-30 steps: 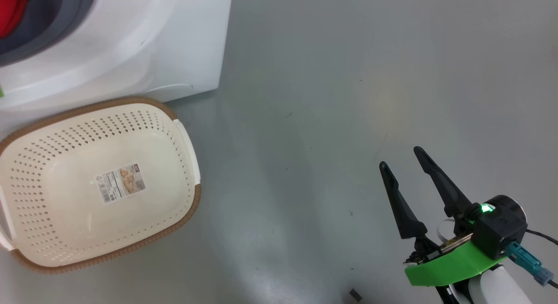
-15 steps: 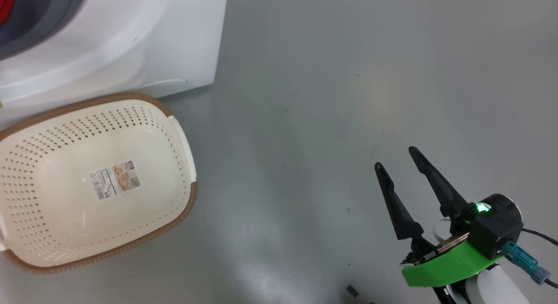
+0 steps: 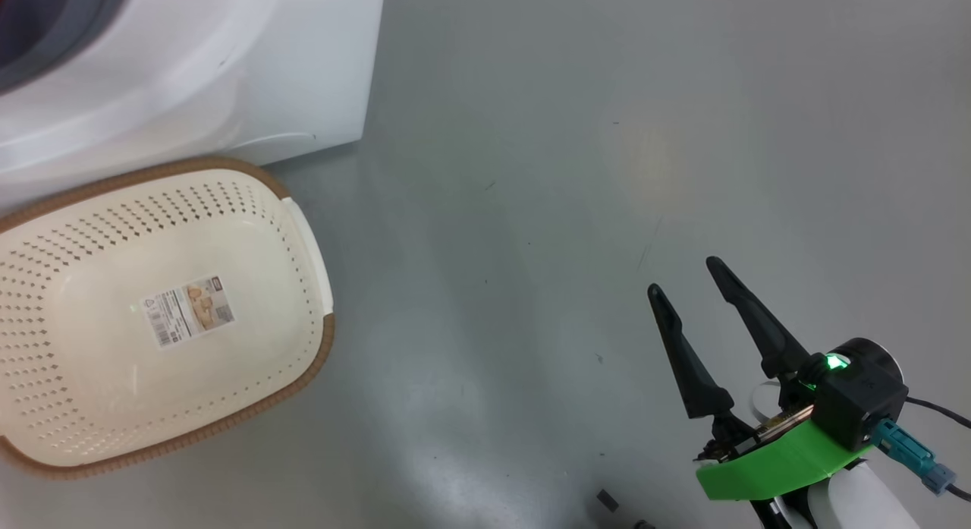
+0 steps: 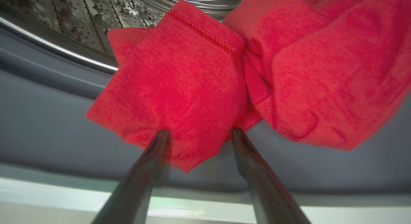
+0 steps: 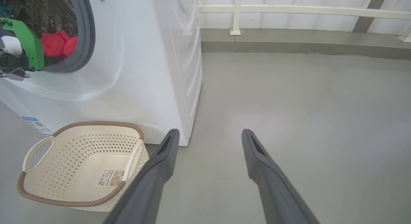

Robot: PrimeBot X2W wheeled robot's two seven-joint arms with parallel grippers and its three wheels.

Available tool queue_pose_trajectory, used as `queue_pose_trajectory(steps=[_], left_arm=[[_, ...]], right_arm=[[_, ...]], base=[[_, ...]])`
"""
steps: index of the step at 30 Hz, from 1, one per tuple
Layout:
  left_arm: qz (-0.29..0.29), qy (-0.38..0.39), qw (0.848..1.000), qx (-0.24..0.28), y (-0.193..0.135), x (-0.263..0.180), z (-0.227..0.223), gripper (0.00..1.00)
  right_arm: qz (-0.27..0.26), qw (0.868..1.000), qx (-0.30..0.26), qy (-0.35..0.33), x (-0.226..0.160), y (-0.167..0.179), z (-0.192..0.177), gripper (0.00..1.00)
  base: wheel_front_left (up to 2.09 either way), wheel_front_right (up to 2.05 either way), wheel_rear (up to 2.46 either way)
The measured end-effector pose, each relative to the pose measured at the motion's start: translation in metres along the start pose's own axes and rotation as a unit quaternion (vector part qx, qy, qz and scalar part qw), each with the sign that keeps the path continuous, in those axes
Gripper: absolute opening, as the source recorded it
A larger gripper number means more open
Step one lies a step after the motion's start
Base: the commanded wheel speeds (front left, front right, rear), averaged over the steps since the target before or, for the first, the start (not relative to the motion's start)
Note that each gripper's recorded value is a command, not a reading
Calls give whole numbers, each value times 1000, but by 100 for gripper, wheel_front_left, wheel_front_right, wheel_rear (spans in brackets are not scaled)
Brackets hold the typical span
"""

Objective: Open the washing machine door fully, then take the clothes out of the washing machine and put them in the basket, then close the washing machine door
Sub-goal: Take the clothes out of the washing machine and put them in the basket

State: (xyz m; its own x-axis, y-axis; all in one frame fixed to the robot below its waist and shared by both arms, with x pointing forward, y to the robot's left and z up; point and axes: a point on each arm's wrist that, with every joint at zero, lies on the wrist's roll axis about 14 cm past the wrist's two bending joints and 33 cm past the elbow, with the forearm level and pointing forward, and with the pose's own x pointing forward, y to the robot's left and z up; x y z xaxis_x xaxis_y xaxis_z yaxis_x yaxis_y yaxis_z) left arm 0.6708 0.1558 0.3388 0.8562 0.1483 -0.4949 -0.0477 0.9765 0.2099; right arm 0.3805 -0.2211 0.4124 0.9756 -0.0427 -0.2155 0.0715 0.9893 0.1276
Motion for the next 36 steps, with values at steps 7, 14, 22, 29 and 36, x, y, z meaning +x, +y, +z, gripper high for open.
queue_pose_trajectory(steps=[7, 14, 22, 29, 36], left_arm=[[-4, -3, 1000, 2, -1, 6, -1, 40], [-13, -17, 1000, 4, -4, 9, -1, 0], [-14, -51, 999, 1, 1, 7, 8, 0], [-14, -93, 995, -25, 6, 5, 23, 0], [-21, -143, 988, -61, 12, -1, 49, 0]], right_arm=[[2, 1000, -2, 2, 5, 0, -2, 100], [5, 1000, -3, 3, 10, 1, -3, 100], [12, 1000, 0, 4, 14, 5, -6, 100], [18, 1000, 5, -4, 21, 9, -1, 100], [24, 1000, 10, -6, 23, 14, -1, 100]], base=[[0, 0, 0], [0, 0, 0], [0, 0, 0], [0, 0, 0], [0, 0, 0]])
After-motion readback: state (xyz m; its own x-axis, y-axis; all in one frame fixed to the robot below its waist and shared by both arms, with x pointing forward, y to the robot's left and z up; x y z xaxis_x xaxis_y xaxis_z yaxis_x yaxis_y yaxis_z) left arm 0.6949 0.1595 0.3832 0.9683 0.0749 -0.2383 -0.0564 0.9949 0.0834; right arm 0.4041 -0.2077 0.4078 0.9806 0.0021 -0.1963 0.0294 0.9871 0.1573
